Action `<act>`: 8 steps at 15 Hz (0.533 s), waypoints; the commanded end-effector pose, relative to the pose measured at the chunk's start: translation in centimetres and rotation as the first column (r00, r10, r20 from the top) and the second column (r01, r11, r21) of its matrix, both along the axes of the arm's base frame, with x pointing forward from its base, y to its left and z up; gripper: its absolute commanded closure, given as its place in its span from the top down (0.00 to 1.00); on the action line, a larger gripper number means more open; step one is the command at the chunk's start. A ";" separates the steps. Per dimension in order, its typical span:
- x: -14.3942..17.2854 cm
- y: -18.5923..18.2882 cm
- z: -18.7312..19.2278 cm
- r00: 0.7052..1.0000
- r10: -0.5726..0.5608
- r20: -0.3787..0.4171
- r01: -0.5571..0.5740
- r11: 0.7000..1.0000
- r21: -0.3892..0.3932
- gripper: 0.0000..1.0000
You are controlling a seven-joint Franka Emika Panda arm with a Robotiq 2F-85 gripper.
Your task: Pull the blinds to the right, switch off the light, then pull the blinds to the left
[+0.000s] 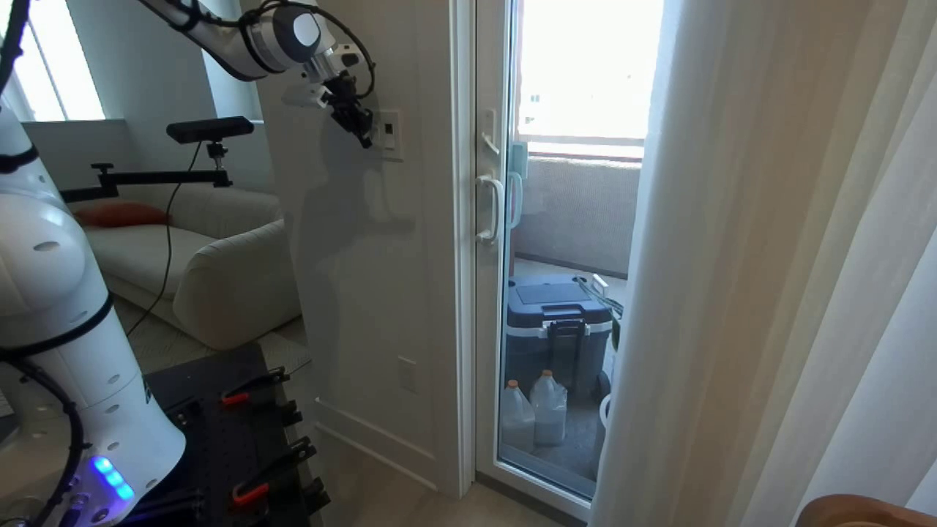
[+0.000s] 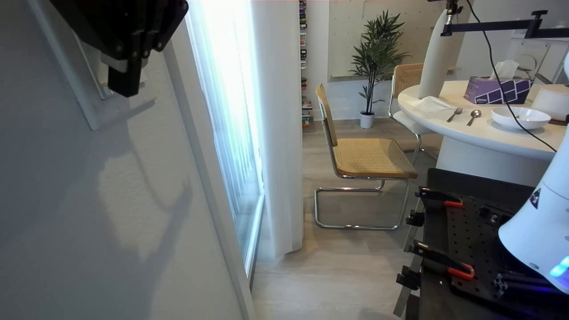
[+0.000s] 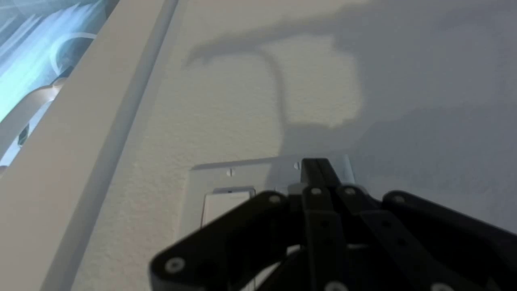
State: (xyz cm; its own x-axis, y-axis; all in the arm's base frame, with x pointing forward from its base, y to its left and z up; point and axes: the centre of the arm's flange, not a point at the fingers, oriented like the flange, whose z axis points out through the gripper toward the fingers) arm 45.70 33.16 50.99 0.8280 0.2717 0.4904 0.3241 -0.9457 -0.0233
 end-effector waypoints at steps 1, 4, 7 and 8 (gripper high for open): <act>0.4 0.5 0.0 1.000 -0.019 0.022 0.019 1.000 0.009 0.00; 0.5 0.5 0.0 1.000 -0.020 0.023 0.020 1.000 0.007 0.00; 0.6 0.5 -0.1 0.999 -0.019 0.028 0.019 1.000 0.011 0.00; 0.5 0.5 0.0 0.999 -0.019 0.036 0.018 1.000 0.021 0.00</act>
State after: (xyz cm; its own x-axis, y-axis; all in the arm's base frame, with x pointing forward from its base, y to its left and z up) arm 45.75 33.18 50.93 0.8267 0.2728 0.4921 0.3254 -0.9453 -0.0225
